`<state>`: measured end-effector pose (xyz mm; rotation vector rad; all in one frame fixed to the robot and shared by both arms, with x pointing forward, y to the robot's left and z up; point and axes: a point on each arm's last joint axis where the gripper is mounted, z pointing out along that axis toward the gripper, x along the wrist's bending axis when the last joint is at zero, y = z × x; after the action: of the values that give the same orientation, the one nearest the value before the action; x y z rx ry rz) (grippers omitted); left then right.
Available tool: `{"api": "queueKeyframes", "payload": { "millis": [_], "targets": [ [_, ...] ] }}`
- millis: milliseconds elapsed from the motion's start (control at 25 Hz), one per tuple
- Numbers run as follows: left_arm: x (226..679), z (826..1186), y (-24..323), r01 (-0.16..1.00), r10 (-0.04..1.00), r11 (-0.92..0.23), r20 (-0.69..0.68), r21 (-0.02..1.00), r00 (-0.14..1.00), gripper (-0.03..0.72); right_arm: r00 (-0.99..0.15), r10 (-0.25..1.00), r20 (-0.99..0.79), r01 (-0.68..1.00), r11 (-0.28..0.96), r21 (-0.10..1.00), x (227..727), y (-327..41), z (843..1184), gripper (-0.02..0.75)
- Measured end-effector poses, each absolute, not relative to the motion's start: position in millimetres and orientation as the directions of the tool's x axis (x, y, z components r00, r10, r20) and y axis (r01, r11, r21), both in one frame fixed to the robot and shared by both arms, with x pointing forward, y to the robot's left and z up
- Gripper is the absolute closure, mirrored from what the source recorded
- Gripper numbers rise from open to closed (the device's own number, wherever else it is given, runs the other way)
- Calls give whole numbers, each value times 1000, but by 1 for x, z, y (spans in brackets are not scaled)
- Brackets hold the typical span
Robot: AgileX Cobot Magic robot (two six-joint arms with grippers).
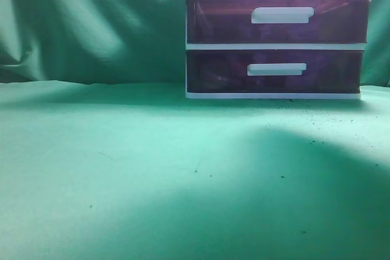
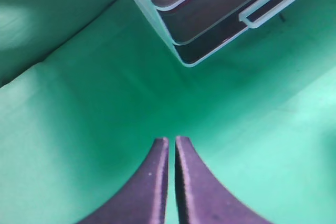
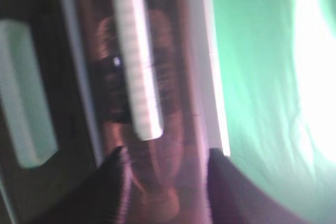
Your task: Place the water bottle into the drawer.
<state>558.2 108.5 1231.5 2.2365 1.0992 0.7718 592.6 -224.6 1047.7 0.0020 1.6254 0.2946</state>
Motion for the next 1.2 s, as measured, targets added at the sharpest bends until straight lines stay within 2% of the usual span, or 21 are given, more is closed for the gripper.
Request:
{"api": "queueKeyframes", "payload": {
  "millis": [80, 120, 240, 360, 480, 600, 800, 920, 1040, 1200],
  "targets": [
    [553, 1237, 110, 517, 824, -520, 239, 680, 514, 688, -64, 246, -967, -174, 951, 254, 580, -218, 1060, 506],
    [549, 1241, 111, 512, 825, -512, 230, 690, 517, 688, -55, 285, -957, -172, 941, 291, 572, -216, 1067, 599],
    [532, 1261, 122, 481, 830, -485, 212, 730, 515, 688, -70, 399, -914, -183, 896, 405, 547, -203, 1086, 738],
    [504, 1289, 139, 435, 843, -434, 186, 789, 504, 688, -150, 491, -858, -192, 837, 512, 522, -196, 1106, 738],
    [473, 1315, 159, 381, 852, -385, 165, 840, 497, 688, -299, 583, -755, -162, 749, 643, 496, -193, 1117, 738],
    [437, 1338, 182, 331, 857, -342, 147, 880, 495, 688, -413, 699, -583, -109, 598, 794, 472, -195, 1130, 738],
    [370, 1356, 224, 195, 854, -269, 140, 943, 502, 688, -556, 720, -416, -110, 432, 895, 431, -196, 1152, 738],
    [330, 1341, 249, 123, 850, -226, 133, 966, 510, 688, -588, 743, -318, -96, 326, 940, 412, -200, 1164, 738],
    [304, 1309, 263, 79, 839, -186, 116, 979, 532, 688, -606, 767, -210, -65, 215, 975, 397, -205, 1173, 738],
    [280, 1255, 276, 31, 827, -128, 90, 991, 555, 688, -645, 752, -136, -41, 144, 989, 380, -208, 1180, 738]
  ]
}}
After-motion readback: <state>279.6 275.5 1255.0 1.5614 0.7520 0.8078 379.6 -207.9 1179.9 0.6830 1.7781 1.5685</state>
